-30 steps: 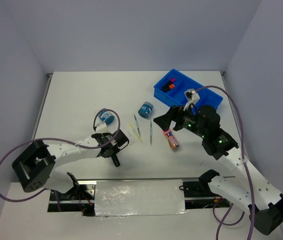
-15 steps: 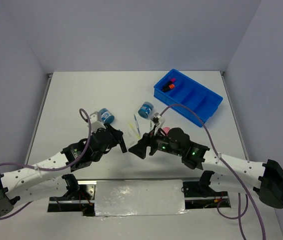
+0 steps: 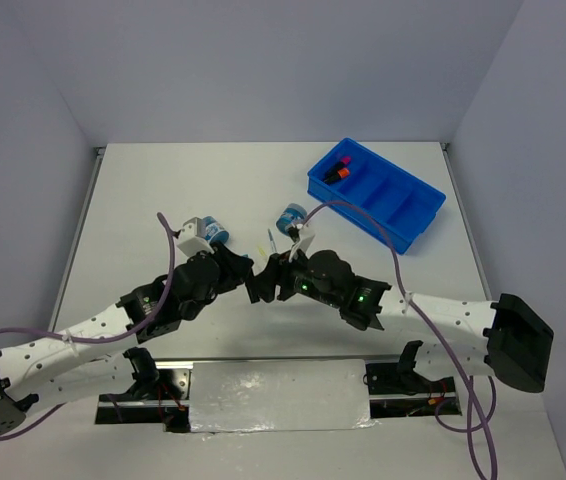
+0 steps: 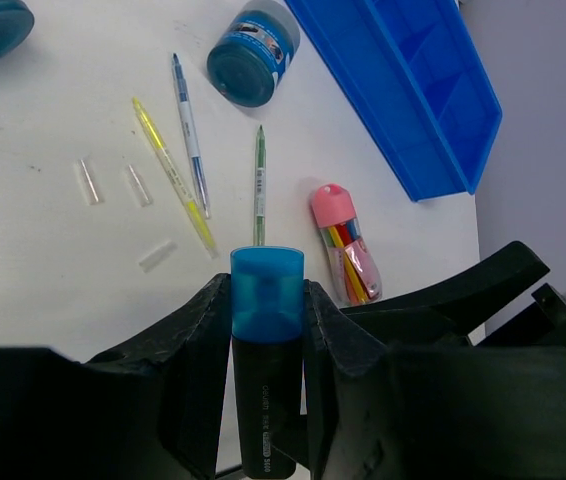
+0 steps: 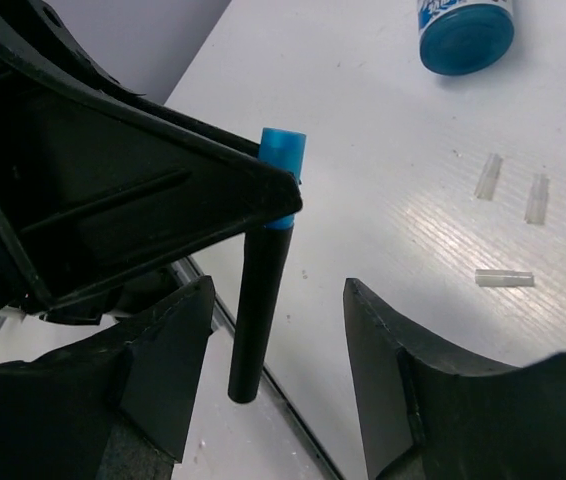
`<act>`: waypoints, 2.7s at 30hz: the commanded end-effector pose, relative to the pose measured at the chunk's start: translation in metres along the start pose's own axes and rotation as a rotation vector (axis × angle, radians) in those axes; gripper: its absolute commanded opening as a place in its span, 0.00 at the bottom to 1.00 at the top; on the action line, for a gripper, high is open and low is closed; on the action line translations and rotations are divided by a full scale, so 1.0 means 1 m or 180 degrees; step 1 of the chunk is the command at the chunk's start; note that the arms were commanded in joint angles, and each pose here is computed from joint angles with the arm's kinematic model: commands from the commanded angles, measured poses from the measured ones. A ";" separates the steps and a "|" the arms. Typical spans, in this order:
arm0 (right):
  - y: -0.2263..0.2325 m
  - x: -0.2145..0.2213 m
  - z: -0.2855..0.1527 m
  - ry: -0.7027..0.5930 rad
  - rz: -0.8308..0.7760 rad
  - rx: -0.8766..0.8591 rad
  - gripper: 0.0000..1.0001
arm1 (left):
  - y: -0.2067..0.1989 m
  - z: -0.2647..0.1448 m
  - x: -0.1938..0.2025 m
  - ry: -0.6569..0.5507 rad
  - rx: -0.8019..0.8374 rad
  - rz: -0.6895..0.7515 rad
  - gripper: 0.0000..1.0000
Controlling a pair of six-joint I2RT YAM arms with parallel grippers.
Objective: Sort the stationery into containers
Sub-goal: Pick up the pen from the center of the board, then place the pen in the storage box.
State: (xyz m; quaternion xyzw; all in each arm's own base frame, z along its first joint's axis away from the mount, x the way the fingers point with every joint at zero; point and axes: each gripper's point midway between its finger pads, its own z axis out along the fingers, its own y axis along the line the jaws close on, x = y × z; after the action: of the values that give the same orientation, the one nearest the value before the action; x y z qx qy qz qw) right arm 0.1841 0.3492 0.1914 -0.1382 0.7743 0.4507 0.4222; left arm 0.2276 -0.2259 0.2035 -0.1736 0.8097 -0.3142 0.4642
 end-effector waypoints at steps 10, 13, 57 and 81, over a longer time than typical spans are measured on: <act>0.031 -0.029 0.028 -0.0267 0.0087 -0.0169 0.00 | -0.033 -0.005 -0.013 -0.0038 0.0313 -0.0104 0.04; 0.017 -0.034 0.028 -0.0325 0.0149 0.0036 0.00 | -0.023 -0.005 -0.022 -0.0123 0.0065 -0.0002 0.99; -0.353 -0.296 0.016 -0.0994 0.1330 0.3055 0.81 | 0.053 -0.027 -0.047 0.0244 -0.0881 0.1294 0.99; -0.196 -0.016 0.013 0.0729 0.0027 0.2589 0.51 | 0.067 -0.042 -0.051 0.0414 -0.1184 0.1472 0.99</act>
State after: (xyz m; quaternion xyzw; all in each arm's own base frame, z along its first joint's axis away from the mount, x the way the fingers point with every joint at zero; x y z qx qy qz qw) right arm 0.3049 0.2395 0.0831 -0.0147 0.9397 0.0850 0.3309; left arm 0.2218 -0.1314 0.2030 -0.0601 0.9000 -0.0436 0.4296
